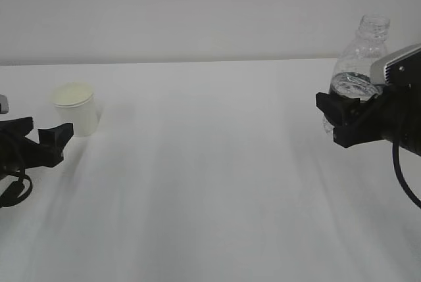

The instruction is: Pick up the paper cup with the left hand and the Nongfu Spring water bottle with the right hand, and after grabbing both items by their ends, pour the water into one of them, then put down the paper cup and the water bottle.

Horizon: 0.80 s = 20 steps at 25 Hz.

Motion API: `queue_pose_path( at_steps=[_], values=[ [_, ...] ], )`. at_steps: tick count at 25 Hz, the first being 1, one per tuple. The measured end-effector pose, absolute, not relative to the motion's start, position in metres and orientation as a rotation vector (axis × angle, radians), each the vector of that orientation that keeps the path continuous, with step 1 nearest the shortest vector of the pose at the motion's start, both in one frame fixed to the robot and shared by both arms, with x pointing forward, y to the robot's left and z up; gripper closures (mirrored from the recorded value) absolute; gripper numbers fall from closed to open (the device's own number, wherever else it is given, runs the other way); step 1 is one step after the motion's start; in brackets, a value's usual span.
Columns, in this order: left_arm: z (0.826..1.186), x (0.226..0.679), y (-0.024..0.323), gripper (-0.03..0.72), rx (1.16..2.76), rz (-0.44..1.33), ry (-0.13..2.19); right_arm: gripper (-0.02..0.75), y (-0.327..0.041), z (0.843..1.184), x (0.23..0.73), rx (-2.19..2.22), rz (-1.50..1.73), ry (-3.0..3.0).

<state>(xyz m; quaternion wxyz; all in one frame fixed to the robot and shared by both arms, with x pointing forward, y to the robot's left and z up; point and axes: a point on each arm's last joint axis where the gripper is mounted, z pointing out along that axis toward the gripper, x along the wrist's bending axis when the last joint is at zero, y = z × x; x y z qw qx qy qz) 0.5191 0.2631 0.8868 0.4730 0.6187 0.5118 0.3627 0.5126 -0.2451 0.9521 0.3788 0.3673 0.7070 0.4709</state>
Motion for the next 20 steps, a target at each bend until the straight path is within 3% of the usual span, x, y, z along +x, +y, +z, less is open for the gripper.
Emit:
queue_pose_path(
  at_steps=[20],
  values=[
    [0.843,0.542,0.267,0.1,1.558,0.84,1.271,0.253,-0.245,0.952,0.513,0.938,1.204,1.808]
  ],
)
